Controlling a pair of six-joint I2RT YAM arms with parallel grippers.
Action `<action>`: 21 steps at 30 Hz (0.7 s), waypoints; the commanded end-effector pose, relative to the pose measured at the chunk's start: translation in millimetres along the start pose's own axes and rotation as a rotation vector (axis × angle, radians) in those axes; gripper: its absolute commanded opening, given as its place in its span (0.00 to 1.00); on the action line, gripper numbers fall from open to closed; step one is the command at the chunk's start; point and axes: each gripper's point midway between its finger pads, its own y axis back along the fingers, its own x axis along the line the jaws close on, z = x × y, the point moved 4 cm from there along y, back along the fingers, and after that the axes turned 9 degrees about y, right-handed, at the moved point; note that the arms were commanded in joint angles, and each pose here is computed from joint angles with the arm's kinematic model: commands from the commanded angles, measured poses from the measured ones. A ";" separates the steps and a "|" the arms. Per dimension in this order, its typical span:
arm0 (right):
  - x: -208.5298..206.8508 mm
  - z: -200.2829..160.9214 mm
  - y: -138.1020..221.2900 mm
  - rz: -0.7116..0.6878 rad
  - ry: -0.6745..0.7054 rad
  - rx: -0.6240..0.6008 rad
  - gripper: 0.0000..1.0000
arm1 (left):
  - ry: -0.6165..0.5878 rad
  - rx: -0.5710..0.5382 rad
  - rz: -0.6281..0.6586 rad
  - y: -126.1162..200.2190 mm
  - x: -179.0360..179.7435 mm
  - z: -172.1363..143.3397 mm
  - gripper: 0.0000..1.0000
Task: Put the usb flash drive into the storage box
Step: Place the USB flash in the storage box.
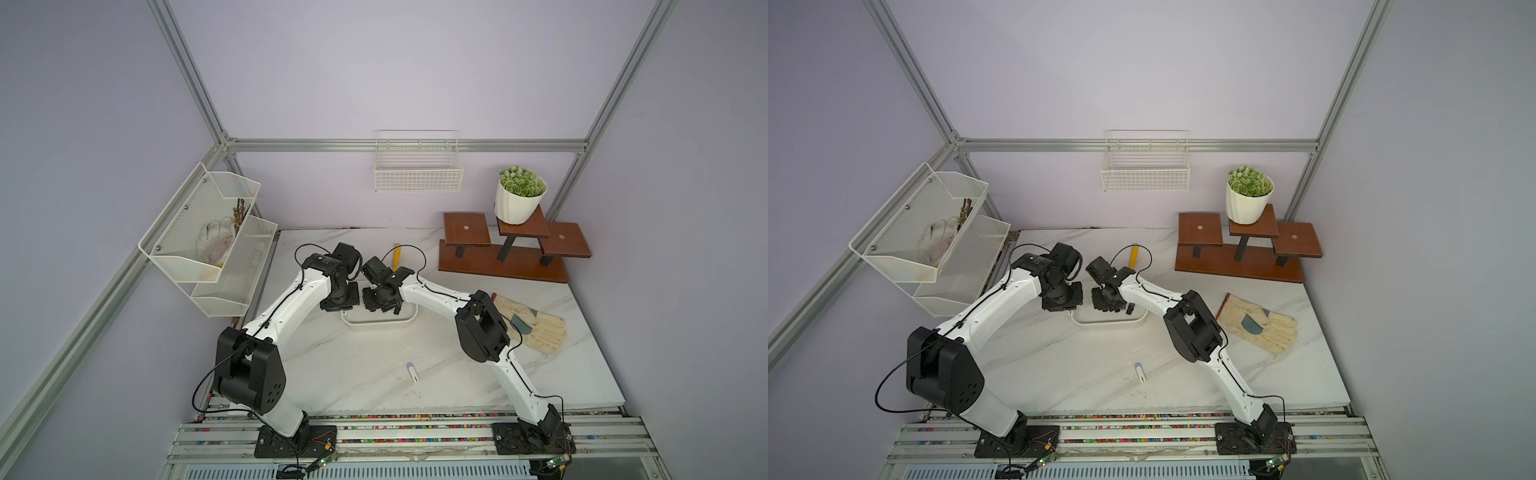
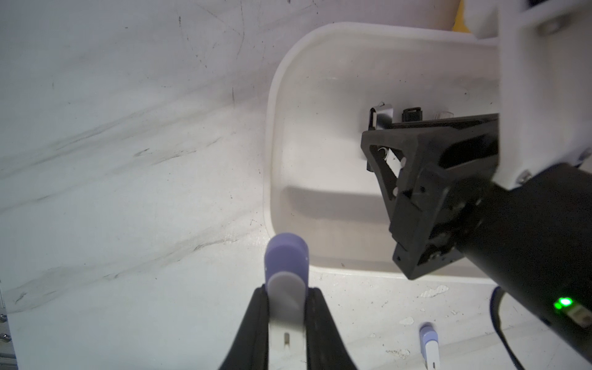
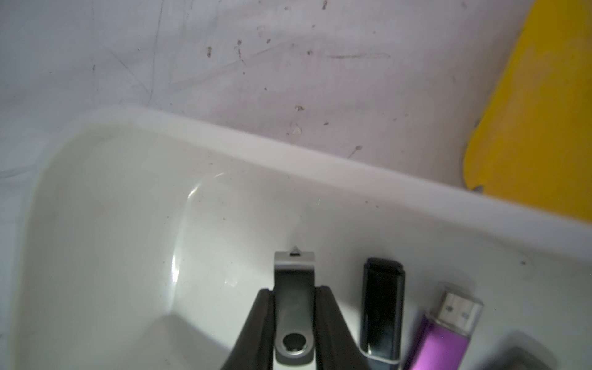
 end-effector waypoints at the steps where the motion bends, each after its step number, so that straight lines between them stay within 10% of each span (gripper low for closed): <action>1: -0.5 0.8 -3.0 -0.024 0.021 -0.006 0.00 | -0.014 -0.017 -0.023 5.0 0.4 1.7 0.00; 21: -8.0 13.0 23.2 -0.091 0.001 -0.072 0.41 | -0.024 -0.004 -0.026 0.4 -1.7 1.2 0.00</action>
